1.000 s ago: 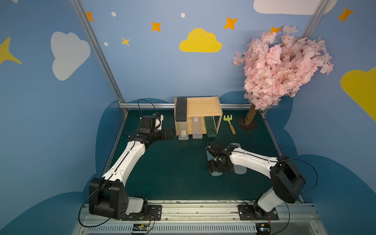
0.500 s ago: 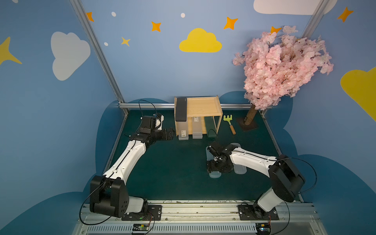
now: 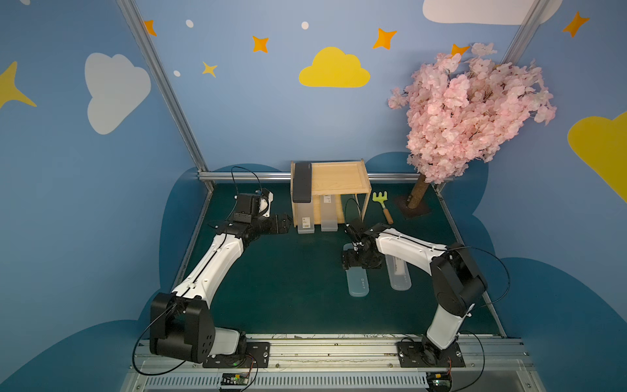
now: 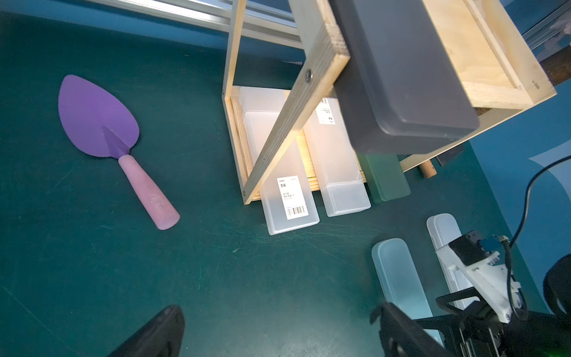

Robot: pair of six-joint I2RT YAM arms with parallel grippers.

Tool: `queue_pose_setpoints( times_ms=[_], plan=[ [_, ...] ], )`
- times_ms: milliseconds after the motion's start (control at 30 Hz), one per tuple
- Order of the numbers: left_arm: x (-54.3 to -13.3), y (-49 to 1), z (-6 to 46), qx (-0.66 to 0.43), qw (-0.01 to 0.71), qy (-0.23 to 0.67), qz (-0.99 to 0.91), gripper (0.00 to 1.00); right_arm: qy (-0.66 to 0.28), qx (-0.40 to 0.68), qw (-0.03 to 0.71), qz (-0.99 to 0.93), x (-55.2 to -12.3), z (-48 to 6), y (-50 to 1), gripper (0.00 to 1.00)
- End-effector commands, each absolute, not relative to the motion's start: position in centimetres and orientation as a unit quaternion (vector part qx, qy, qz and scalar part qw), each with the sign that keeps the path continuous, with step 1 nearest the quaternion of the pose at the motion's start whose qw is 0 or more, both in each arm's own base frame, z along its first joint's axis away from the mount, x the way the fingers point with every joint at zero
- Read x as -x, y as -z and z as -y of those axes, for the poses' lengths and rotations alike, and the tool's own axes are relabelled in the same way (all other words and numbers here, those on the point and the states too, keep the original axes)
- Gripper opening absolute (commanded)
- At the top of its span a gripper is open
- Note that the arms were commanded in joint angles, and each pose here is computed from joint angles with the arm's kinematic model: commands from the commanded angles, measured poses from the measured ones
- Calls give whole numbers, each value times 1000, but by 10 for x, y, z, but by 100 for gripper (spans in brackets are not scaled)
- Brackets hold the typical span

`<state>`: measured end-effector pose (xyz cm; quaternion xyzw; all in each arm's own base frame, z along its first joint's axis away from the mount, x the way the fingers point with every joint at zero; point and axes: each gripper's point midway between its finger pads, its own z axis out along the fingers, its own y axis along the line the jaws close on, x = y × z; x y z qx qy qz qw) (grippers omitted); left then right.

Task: Remove the pencil cases from the shelf
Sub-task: Place the pencil case at the center of the board.

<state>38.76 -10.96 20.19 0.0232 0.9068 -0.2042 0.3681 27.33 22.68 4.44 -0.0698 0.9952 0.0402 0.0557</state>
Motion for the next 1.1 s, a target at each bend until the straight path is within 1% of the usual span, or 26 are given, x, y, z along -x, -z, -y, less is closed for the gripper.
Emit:
queue_pose_setpoints(
  times_ms=[0,533,800,867,1067],
  plan=[
    [-389,-208,111,-32,375,206,-903,100,-23,77,38,-996,-272,-224,-39,98],
    [-389,-207,110,-31,374,204,-904,100,-23,78,25,-996,-276,-233,-22,98],
    [-389,-206,110,-30,373,204,-905,100,-22,76,19,-997,-272,-231,-19,73],
    [-389,-206,110,-30,374,204,-904,100,-20,74,18,-997,-271,-229,-18,71],
    [-389,-207,110,-31,375,204,-904,100,-14,64,23,-998,-270,-216,-22,71]
  ],
)
